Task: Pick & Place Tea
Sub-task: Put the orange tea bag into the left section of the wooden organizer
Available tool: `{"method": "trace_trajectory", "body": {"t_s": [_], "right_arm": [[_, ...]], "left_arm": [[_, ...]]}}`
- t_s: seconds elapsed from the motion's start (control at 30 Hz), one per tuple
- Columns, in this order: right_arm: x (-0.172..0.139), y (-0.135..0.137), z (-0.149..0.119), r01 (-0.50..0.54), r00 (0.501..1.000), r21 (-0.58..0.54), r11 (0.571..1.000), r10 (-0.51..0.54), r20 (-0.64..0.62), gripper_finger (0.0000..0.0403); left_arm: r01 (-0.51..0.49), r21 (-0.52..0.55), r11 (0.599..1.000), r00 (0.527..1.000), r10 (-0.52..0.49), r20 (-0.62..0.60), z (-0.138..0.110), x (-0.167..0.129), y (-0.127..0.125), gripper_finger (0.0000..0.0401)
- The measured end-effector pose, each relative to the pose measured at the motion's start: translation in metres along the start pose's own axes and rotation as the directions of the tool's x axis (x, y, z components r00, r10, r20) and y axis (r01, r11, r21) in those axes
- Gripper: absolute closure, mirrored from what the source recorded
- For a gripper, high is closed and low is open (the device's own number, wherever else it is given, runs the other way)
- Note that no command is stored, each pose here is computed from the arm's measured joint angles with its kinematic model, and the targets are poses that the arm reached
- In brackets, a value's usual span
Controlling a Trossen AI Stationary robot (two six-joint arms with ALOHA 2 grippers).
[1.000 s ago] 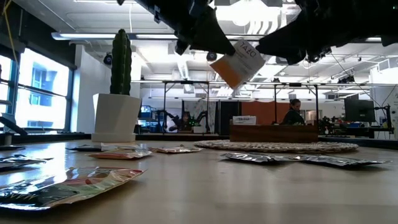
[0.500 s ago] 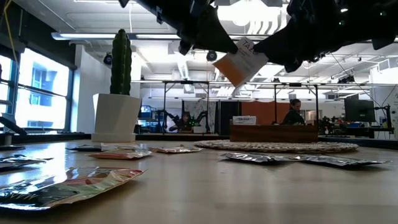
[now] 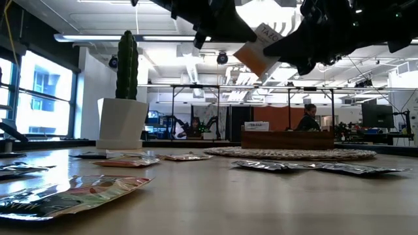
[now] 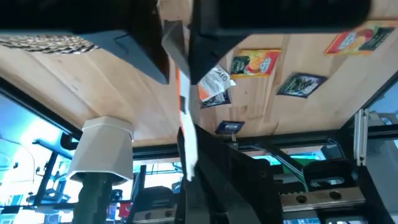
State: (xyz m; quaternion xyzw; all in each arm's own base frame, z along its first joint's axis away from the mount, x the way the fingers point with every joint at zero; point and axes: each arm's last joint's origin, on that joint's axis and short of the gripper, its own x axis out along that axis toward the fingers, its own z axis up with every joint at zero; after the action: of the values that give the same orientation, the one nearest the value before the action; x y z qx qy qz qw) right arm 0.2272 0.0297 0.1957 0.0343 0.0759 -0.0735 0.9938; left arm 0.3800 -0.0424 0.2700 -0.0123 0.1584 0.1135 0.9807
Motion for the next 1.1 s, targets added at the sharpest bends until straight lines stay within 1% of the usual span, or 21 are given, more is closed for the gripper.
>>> {"method": "trace_trajectory", "body": {"t_s": [0.07,0.13,0.27,0.4,0.5,0.6,0.7,0.8,0.9,0.97,1.0,1.07,1.1], "right_arm": [[0.0,0.0,0.0,0.0,1.0,-0.004,1.0,0.0,0.0,0.0383],[0.0,0.0,0.0,-0.001,1.0,-0.004,1.0,0.001,0.0,0.0396],[0.0,0.0,-0.001,-0.003,1.0,-0.006,1.0,0.003,-0.01,0.0385],[0.0,-0.001,-0.003,0.013,1.0,-0.012,1.0,-0.013,-0.027,0.0398],[0.0,-0.002,-0.003,0.067,0.997,-0.025,0.997,-0.067,-0.023,0.0396],[0.001,-0.01,-0.002,0.197,0.98,-0.079,0.977,-0.199,-0.011,0.0399],[0.002,-0.025,-0.001,0.354,0.934,-0.145,0.924,-0.357,0.0,0.0399],[0.005,-0.048,0.0,0.442,0.89,-0.185,0.878,-0.455,-0.033,0.04],[0.013,-0.074,0.009,0.458,0.856,-0.196,0.867,-0.49,-0.164,0.04],[0.016,-0.094,0.022,0.464,0.824,-0.189,0.865,-0.5,-0.266,0.0401],[0.017,-0.103,0.028,0.466,0.808,-0.189,0.865,-0.502,-0.307,0.0401],[0.017,-0.123,0.043,0.467,0.788,-0.195,0.863,-0.506,-0.351,0.0402],[0.018,-0.132,0.05,0.459,0.785,-0.2,0.866,-0.501,-0.364,0.0402]], "left_arm": [[-0.017,0.001,1.0,1.0,0.017,-0.002,0.0,0.0,0.001,0.0401],[-0.034,0.002,0.999,0.999,0.034,-0.002,0.0,0.0,0.001,0.0399],[-0.071,0.042,0.997,0.997,0.071,-0.018,-0.002,0.0,0.002,0.0381],[-0.103,0.054,0.993,0.994,0.105,-0.036,-0.005,0.0,0.003,0.0345],[-0.11,0.065,0.992,0.991,0.114,-0.068,-0.008,-0.001,0.004,0.0309],[-0.139,0.089,0.986,0.983,0.148,-0.107,-0.012,-0.001,0.005,0.0275],[-0.195,0.094,0.976,0.97,0.206,-0.127,-0.015,-0.002,0.007,0.0251],[-0.197,0.099,0.975,0.968,0.209,-0.135,-0.011,-0.012,0.006,0.0246],[-0.183,0.08,0.98,0.976,0.191,-0.106,-0.002,-0.02,0.004,0.025],[-0.181,0.082,0.98,0.976,0.19,-0.11,0.001,-0.026,0.006,0.0255],[-0.183,0.07,0.981,0.978,0.189,-0.092,0.004,-0.027,0.007,0.0257],[-0.187,0.068,0.98,0.978,0.192,-0.086,0.007,-0.03,0.008,0.0262],[-0.197,0.078,0.977,0.974,0.204,-0.097,0.008,-0.035,0.01,0.0263]]}}
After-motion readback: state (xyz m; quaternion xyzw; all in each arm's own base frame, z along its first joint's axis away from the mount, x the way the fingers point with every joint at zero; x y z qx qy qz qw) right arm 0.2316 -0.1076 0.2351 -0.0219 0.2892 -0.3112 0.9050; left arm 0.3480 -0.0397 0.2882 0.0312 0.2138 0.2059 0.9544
